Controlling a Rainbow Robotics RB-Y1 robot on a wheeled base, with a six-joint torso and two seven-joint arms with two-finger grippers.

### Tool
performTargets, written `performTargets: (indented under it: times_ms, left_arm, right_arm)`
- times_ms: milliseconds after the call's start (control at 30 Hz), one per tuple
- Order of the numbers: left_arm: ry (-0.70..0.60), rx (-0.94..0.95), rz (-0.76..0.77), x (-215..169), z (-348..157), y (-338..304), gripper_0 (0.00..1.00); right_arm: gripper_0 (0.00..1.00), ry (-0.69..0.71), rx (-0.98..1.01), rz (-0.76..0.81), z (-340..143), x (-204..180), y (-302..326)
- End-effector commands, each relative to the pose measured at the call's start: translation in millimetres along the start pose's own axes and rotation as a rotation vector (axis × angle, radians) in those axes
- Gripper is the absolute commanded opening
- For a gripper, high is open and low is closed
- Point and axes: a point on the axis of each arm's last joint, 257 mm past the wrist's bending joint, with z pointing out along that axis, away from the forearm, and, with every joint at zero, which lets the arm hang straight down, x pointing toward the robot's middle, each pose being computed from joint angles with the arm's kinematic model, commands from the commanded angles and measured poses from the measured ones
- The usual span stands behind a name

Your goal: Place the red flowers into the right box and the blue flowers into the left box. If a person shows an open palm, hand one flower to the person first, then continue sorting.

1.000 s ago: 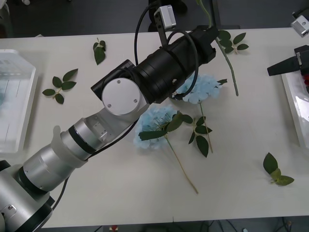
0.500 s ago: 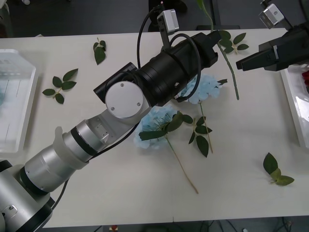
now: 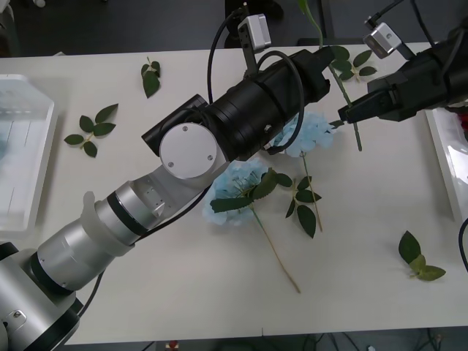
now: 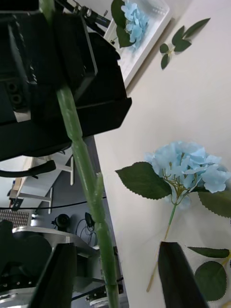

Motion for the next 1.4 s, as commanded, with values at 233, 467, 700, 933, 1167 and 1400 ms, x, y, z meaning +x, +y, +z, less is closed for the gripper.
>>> performTargets:
  times_ms: [233, 467, 700, 933, 1167, 1400]
  left_arm:
    - [-0.011, 0.061, 0.115, -3.7, 14.9, -33.8, 0.00]
    - [-0.011, 0.061, 0.115, -3.7, 14.9, -33.8, 0.00]
    - [-0.011, 0.061, 0.115, -3.7, 14.9, -33.8, 1.00]
    - [-0.011, 0.061, 0.115, -3.7, 14.9, -33.8, 1.00]
    - [-0.011, 0.061, 0.115, -3.7, 14.9, -33.8, 1.00]
    - [-0.011, 0.061, 0.115, -3.7, 14.9, -33.8, 1.00]
  right_arm:
    - [0.00, 0.040, -0.009, -0.049, 13.9, -6.3, 7.3]
    - [0.00, 0.041, -0.009, -0.045, 14.1, -5.9, 7.2]
    - [0.00, 0.045, 0.000, -0.036, 12.5, -4.2, 5.2]
    - [0.00, 0.048, 0.010, -0.029, 9.4, -2.8, 3.7]
    - [0.00, 0.071, 0.095, -0.010, 1.2, 3.0, -15.6]
    - [0.00, 0.110, 0.380, 0.040, -37.5, 16.8, -77.5]
